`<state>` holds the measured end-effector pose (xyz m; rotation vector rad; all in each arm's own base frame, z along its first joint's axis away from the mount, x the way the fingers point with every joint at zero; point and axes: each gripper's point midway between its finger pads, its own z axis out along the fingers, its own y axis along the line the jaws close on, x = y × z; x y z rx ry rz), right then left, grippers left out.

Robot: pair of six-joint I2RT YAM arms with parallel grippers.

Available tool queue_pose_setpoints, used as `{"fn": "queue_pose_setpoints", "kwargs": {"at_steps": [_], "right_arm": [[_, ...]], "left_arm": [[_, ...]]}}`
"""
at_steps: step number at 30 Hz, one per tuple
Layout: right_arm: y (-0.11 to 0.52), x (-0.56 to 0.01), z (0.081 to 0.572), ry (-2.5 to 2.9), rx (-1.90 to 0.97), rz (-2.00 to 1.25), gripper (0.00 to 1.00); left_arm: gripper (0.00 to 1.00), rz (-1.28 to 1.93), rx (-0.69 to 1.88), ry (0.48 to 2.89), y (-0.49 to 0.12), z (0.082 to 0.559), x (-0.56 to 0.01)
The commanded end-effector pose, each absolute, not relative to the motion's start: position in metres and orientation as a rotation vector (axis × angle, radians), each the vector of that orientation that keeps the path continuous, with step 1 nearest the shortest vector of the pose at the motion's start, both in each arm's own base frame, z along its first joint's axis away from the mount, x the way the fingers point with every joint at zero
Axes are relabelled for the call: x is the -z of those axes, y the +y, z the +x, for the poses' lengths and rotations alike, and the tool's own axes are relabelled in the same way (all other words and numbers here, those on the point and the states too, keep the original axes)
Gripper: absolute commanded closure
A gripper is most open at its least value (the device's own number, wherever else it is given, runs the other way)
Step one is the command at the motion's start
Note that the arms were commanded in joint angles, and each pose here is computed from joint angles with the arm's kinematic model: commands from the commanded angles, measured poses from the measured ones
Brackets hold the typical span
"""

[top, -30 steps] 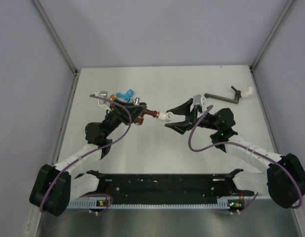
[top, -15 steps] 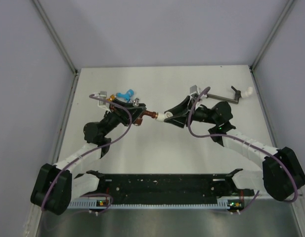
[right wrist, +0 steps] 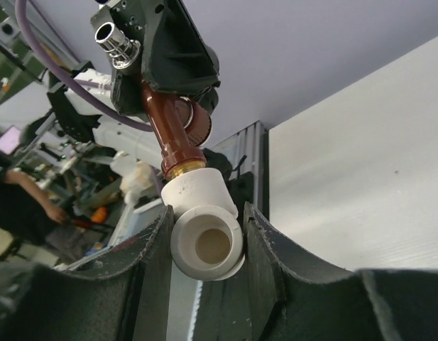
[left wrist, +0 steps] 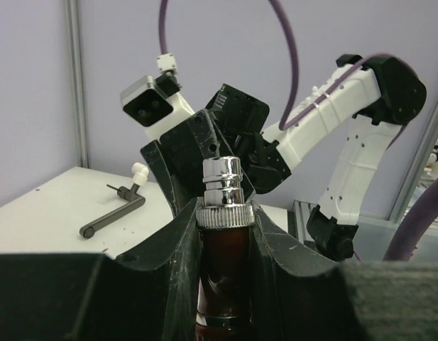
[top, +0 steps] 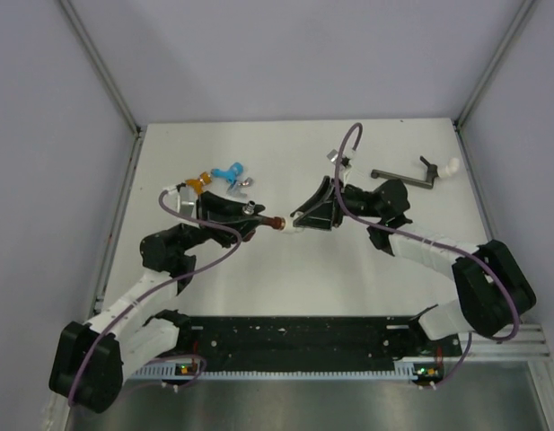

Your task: Install the water faucets

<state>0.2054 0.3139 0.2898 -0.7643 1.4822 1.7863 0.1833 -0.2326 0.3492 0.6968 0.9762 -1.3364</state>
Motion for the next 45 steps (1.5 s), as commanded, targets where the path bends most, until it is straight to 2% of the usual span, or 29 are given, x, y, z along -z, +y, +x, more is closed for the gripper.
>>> {"fn": "queue_pose_setpoints", "kwargs": {"at_steps": [1,3,4,9,13,16,19,26,35,45], "right_arm": [[0.321,-0.324,0.21,1.399,-1.928,-0.683,0.98],[0.322,-0.322,0.211,1.4,-1.936,-0.681,0.93],[0.322,-0.321,0.212,1.404,-1.93,-0.683,0.87],[0.323,-0.319,0.219,1.451,-1.799,-0.725,0.46],[0.317,-0.314,0.236,1.521,-1.545,-0.75,0.27],[0.301,-0.31,0.251,1.531,-1.289,-0.764,0.2],[0.285,-0.324,0.253,1.454,-1.122,-0.783,0.18],[0.252,-0.312,0.244,1.137,-0.745,-0.923,0.17],[0.263,-0.3,0.225,0.941,-0.671,-1.032,0.17],[0.283,-0.296,0.232,0.895,-0.626,-1.063,0.17]], "left_arm": [[1.0,0.958,1.239,0.625,-0.229,0.122,-0.371],[1.0,0.963,1.243,0.635,-0.23,0.122,-0.37],[1.0,0.964,1.246,0.638,-0.23,0.122,-0.37],[1.0,0.929,1.243,0.657,-0.23,0.129,-0.368],[1.0,0.872,1.258,0.689,-0.23,0.137,-0.366],[1.0,0.784,1.245,0.72,-0.227,0.15,-0.366],[1.0,0.682,1.238,0.788,-0.224,0.168,-0.361],[1.0,0.381,1.331,0.934,-0.217,0.208,-0.364],[1.0,0.063,1.506,1.038,-0.21,0.236,-0.361],[1.0,0.057,1.563,1.103,-0.221,0.241,-0.358]]}}
